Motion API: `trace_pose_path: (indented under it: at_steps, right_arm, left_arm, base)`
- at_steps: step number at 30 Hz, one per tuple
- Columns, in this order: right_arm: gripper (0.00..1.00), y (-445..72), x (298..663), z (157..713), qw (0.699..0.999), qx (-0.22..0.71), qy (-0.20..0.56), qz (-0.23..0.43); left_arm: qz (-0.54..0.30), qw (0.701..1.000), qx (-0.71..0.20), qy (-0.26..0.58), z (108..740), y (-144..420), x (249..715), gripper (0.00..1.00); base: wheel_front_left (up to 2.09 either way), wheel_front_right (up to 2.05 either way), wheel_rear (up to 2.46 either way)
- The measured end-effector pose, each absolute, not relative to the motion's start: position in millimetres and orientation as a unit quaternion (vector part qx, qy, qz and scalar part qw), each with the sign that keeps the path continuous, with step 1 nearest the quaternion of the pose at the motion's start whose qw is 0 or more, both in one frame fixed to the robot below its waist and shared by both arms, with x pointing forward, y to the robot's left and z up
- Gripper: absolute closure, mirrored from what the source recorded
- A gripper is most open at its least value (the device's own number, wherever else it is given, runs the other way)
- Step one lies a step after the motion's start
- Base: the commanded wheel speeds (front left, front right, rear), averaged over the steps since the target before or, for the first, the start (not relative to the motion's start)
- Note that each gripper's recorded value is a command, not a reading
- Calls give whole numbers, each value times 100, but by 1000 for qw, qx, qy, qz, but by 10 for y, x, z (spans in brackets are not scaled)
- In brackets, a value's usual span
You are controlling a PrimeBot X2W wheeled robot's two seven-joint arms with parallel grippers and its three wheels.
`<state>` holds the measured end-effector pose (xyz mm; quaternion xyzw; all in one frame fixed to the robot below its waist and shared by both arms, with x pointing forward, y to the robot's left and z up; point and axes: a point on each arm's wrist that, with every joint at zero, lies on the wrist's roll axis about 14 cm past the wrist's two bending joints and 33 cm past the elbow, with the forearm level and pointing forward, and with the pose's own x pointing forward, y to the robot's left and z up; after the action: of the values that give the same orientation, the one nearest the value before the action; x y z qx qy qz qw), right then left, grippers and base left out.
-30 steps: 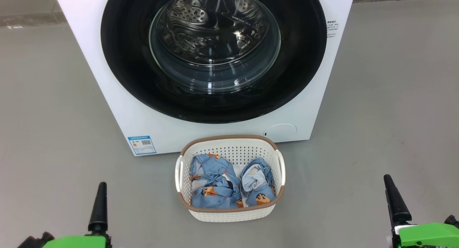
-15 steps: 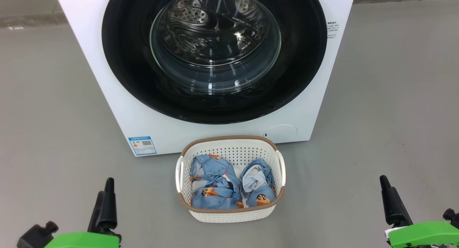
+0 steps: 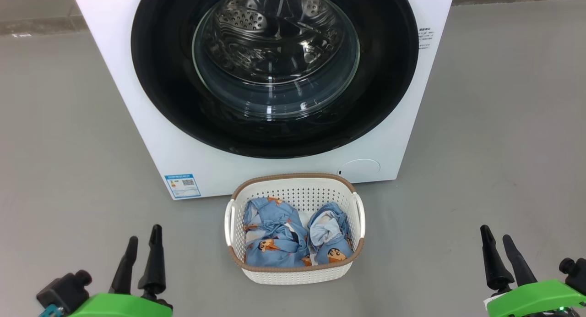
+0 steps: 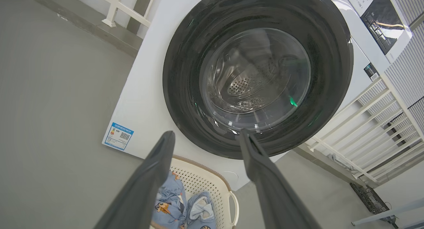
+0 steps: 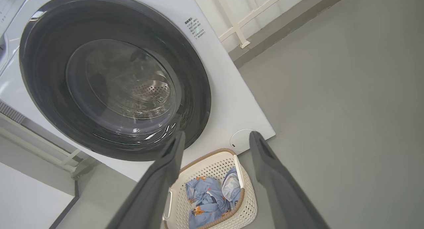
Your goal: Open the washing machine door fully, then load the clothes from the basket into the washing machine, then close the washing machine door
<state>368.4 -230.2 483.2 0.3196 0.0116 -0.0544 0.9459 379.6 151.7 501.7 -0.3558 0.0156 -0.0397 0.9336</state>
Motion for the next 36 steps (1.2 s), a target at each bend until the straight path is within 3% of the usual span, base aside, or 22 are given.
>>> trace_pose_path:
  at_steps: [13, 36]
  right_arm:
    - [0, -2290, 3690, 4889, 975, 217, 7, -44]
    - [0, -1945, 3754, 5096, 995, 100, -13, 19]
  left_arm:
    - [-68, 968, -240, 2, 5062, 1416, 3777, 0]
    - [-87, 986, -141, -4, 4994, 1322, 3763, 0]
  base:
    - [0, 0, 0]
    - [0, 0, 0]
